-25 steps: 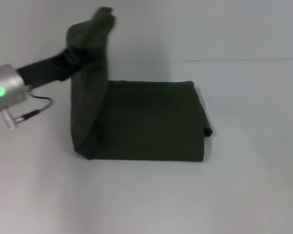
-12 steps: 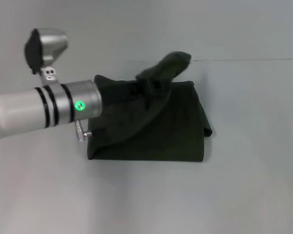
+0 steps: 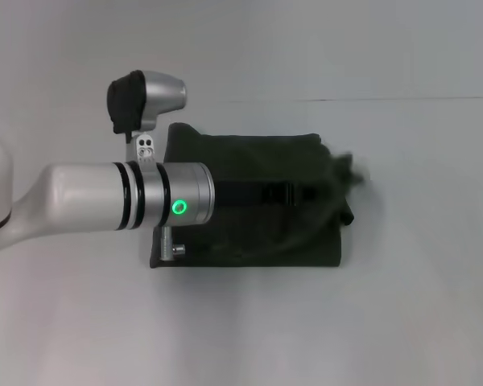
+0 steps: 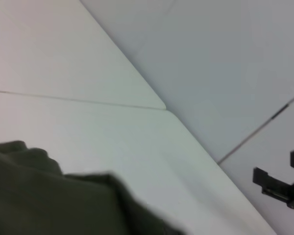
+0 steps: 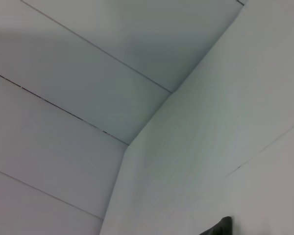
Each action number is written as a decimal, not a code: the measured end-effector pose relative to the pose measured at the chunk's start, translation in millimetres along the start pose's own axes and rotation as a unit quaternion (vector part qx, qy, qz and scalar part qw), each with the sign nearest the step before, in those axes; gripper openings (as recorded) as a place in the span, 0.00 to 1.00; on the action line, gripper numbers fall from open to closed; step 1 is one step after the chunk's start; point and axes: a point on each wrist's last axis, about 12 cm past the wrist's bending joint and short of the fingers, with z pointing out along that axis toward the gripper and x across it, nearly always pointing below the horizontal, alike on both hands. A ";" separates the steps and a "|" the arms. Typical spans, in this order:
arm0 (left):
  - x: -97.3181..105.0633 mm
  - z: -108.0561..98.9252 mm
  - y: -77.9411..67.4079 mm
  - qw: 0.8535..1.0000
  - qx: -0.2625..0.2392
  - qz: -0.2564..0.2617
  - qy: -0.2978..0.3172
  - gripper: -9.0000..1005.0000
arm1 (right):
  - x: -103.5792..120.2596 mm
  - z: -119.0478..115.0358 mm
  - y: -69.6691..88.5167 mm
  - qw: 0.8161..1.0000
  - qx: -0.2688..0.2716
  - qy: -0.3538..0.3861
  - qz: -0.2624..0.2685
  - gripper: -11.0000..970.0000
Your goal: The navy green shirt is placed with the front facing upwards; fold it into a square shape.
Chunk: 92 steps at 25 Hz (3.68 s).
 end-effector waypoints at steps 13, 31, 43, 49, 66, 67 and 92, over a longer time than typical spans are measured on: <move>-17.9 -47.5 -1.1 0.989 0.102 -0.037 -0.104 0.49 | -0.3 -1.6 -3.1 1.000 0.011 0.005 -0.003 0.79; 27.1 -178.2 62.3 0.962 0.024 -0.240 -0.129 0.93 | -22.4 70.7 30.1 0.982 0.063 0.173 -0.050 0.79; 24.7 -178.7 61.6 0.966 0.021 -0.218 -0.138 0.93 | -20.0 155.6 60.5 0.958 0.174 0.220 -0.053 0.79; 26.4 -179.9 62.6 0.965 0.020 -0.218 -0.144 0.93 | -6.1 168.2 57.6 0.960 0.183 0.210 -0.041 0.79; 29.7 -176.1 67.2 0.962 0.004 -0.219 -0.161 0.93 | 26.1 199.2 60.5 0.969 0.182 0.165 -0.030 0.79; 29.6 -176.3 67.6 0.962 0.002 -0.218 -0.162 0.93 | 26.2 199.4 60.5 0.969 0.182 0.163 -0.029 0.79; 28.9 -176.8 69.3 0.960 0.004 -0.217 -0.177 0.93 | -23.5 176.0 62.8 0.980 0.142 0.120 -0.068 0.79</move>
